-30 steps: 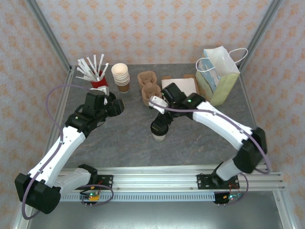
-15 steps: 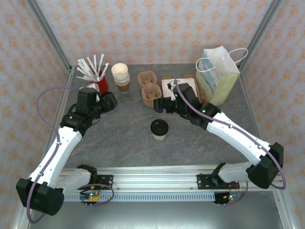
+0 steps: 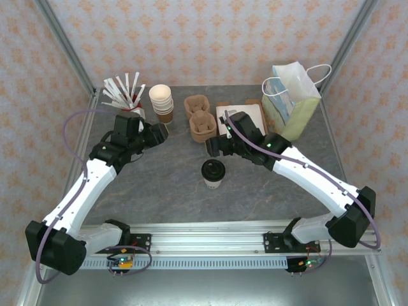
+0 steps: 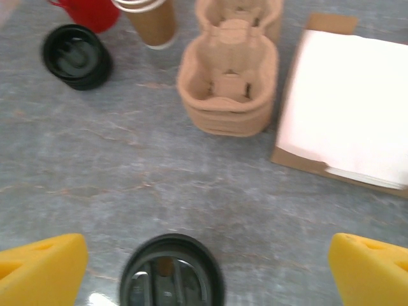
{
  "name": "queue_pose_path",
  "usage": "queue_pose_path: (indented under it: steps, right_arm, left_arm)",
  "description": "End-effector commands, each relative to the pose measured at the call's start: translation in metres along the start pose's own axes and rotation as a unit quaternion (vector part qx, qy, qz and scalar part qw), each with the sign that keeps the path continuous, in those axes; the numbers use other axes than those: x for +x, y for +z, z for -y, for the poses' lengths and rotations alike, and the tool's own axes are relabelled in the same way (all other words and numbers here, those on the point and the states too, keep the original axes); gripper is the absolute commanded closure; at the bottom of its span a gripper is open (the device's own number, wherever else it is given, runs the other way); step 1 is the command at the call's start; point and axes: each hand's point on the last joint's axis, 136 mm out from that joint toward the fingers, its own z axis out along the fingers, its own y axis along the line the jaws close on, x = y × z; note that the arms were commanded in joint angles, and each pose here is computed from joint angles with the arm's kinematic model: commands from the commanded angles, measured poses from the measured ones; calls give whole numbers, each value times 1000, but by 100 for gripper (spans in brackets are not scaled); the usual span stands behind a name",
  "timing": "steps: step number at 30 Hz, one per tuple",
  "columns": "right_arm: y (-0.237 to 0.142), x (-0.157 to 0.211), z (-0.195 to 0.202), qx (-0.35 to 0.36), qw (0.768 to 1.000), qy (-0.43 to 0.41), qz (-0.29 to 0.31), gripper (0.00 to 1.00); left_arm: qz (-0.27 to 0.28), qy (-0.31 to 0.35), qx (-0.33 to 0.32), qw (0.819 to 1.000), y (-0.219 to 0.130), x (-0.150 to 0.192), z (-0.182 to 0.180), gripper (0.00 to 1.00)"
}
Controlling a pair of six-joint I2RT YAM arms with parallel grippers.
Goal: Pack the takeout coffee
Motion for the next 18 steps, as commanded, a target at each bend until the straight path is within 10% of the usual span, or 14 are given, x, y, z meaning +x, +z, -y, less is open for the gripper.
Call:
queue_pose_path:
  steps: [1, 18]
  right_arm:
    - [-9, 4, 35, 89, 996, -12, -1, 3]
    - [-59, -71, 141, 266, 962, -30, 58, 5]
  left_arm:
    - [-3, 13, 25, 1000, 0, -5, 14, 27]
    - [-22, 74, 60, 995, 23, 2, 56, 27]
